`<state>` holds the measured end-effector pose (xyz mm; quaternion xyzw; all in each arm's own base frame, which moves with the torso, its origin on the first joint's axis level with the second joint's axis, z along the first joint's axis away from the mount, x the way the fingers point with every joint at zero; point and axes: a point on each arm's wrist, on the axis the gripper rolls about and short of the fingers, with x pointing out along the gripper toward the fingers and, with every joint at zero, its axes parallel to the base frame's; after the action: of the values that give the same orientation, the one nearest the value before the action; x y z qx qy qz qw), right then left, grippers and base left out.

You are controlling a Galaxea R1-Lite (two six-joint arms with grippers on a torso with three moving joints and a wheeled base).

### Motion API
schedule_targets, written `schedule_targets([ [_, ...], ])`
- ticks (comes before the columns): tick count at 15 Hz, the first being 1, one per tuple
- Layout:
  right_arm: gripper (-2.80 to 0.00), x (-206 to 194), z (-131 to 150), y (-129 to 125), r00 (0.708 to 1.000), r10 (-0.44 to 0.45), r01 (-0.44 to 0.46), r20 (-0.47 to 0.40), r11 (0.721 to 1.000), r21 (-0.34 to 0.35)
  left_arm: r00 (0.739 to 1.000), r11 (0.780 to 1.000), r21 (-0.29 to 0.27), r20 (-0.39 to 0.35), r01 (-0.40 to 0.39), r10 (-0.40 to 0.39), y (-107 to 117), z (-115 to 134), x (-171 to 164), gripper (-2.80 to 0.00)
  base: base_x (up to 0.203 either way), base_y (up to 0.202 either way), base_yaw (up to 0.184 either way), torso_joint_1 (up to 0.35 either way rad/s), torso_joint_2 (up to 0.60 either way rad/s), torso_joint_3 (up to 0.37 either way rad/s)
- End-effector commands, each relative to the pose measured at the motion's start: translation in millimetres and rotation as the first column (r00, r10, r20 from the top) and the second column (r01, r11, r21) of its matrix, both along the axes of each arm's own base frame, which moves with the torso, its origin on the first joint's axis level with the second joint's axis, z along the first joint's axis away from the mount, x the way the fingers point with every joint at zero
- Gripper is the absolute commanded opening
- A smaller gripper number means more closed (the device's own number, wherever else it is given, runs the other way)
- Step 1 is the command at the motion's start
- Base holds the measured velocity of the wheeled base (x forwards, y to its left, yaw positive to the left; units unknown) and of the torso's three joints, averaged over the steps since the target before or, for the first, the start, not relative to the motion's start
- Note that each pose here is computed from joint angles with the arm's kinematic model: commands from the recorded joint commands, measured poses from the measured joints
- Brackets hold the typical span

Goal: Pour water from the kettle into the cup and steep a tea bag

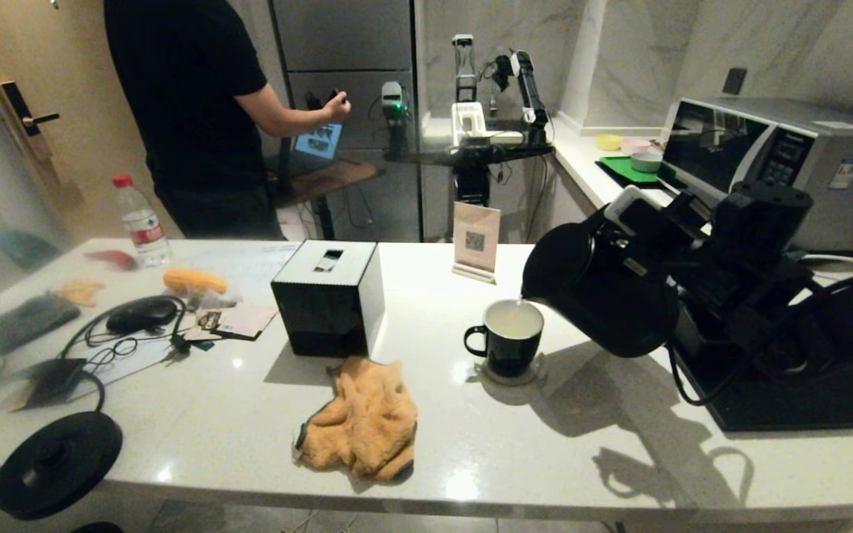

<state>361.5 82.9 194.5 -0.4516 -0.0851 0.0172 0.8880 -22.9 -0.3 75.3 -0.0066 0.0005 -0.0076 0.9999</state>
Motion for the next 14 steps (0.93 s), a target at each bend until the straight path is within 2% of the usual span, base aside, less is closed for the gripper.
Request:
schedule_targets([
  [1,-2.8,-0.6,1.3,0.0,1.0,-0.002,0.002,0.008,1.0,-0.004,1.0,1.0,-0.001,-0.001,0.0,0.0,0.0,0.0,0.1,-2.8,0.0,0.0,0.0,0.0,0.0,0.0],
  [14,-2.8,-3.7,5.1,-0.7,1.0,-0.002,0.002,0.019,1.0,-0.015,1.0,1.0,-0.001,-0.001,0.0,0.0,0.0,0.0,0.1,-2.8,0.0,0.0,0.0,0.0,0.0,0.0],
])
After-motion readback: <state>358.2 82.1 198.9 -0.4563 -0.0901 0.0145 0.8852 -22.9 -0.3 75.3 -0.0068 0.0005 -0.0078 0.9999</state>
